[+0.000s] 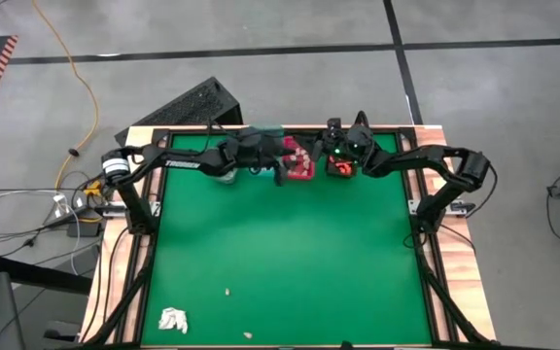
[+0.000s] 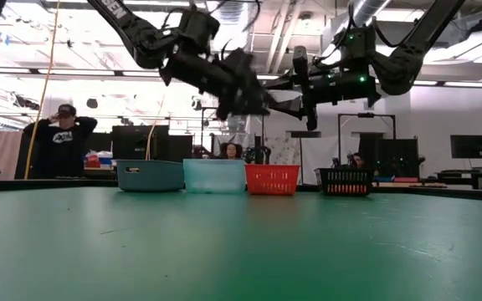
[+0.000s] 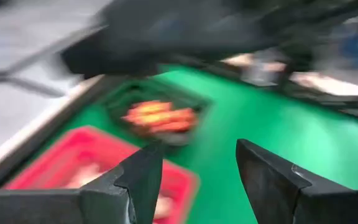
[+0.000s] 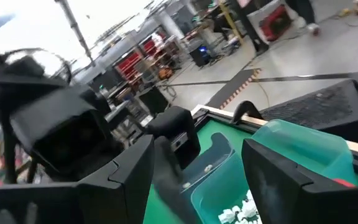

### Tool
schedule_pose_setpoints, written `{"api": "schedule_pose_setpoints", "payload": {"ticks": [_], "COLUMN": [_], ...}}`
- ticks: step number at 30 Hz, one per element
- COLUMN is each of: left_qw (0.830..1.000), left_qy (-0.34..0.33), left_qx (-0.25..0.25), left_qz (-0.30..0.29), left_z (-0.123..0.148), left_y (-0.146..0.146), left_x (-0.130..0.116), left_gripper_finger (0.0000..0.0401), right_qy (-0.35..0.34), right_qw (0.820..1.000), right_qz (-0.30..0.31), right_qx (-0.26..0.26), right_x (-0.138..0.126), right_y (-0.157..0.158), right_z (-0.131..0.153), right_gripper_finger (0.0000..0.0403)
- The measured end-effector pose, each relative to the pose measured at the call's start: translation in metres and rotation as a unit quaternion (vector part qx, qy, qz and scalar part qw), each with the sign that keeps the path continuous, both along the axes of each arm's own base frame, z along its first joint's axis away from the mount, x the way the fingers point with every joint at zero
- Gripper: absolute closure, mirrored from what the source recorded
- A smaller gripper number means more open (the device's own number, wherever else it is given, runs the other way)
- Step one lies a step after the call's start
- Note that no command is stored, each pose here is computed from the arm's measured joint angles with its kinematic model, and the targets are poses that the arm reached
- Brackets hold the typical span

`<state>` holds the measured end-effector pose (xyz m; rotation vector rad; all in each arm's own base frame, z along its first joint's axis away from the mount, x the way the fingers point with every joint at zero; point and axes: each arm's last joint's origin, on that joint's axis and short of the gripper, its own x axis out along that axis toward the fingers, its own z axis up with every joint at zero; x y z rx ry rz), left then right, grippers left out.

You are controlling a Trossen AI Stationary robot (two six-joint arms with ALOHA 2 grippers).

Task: Sort Halloween decoration
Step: Put the white skull toy into the blue bin

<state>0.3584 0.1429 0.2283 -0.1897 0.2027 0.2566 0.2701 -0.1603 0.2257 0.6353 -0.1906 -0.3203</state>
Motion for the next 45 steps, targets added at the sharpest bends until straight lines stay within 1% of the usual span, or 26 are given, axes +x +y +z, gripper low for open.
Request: {"api": "schedule_pose_setpoints", "payload": {"ticks": [3,5,8,10,13,17,20,22,24,26,28,32,35,41,45], "left_qw": [0.994,0.99,0.986,0.985,0.989,0.994,0.997,0.998,0.999,0.999,1.0,1.0,0.999,0.995,0.992], "left_qy": [-0.012,0.0,0.032,0.028,0.017,0.002,-0.013,-0.018,-0.02,-0.019,-0.013,0.004,0.012,0.045,0.073], "left_qx": [-0.026,-0.024,0.008,0.03,0.038,0.043,0.042,0.04,0.039,0.034,0.028,0.021,0.025,0.024,0.015], "left_qz": [-0.101,-0.142,-0.165,-0.167,-0.145,-0.101,-0.062,-0.036,-0.012,0.002,0.002,-0.017,-0.038,-0.081,-0.103], "left_z": [0.023,0.044,0.075,0.1,0.131,0.154,0.164,0.167,0.168,0.167,0.166,0.162,0.161,0.154,0.149], "left_y": [-0.012,-0.022,-0.039,-0.054,-0.08,-0.113,-0.129,-0.135,-0.139,-0.141,-0.142,-0.145,-0.147,-0.149,-0.151], "left_x": [-0.011,-0.027,-0.059,-0.084,-0.125,-0.173,-0.204,-0.22,-0.233,-0.242,-0.248,-0.254,-0.258,-0.261,-0.263], "left_gripper_finger": [0.0207,0.0207,0.0207,0.0207,0.0207,0.0207,0.0207,0.0207,0.0207,0.0207,0.0207,0.0207,0.0207,0.0207,0.0207], "right_qy": [0.0,-0.009,-0.016,-0.012,0.009,0.069,0.112,0.139,0.15,0.153,0.155,0.17,0.177,0.17,0.165], "right_qw": [0.999,0.998,0.996,0.994,0.99,0.98,0.965,0.953,0.946,0.94,0.933,0.919,0.915,0.919,0.917], "right_qz": [0.024,0.04,0.061,0.072,0.105,0.157,0.2,0.225,0.239,0.252,0.264,0.278,0.277,0.261,0.269], "right_qx": [-0.027,-0.046,-0.071,-0.078,-0.096,-0.106,-0.129,-0.148,-0.162,-0.174,-0.19,-0.223,-0.236,-0.243,-0.244], "right_x": [-0.002,-0.005,-0.009,-0.009,-0.004,0.016,0.035,0.047,0.058,0.071,0.083,0.112,0.137,0.189,0.216], "right_y": [0.002,0.005,0.012,0.021,0.042,0.079,0.112,0.134,0.154,0.173,0.191,0.227,0.25,0.282,0.299], "right_z": [0.005,0.014,0.026,0.031,0.035,0.024,0.019,0.014,0.012,0.01,0.008,-0.002,-0.009,-0.027,-0.037], "right_gripper_finger": [0.0163,0.0163,0.0163,0.0163,0.0163,0.0163,0.0163,0.0163,0.0163,0.0163,0.0163,0.0163,0.0163,0.0163,0.0163]}}
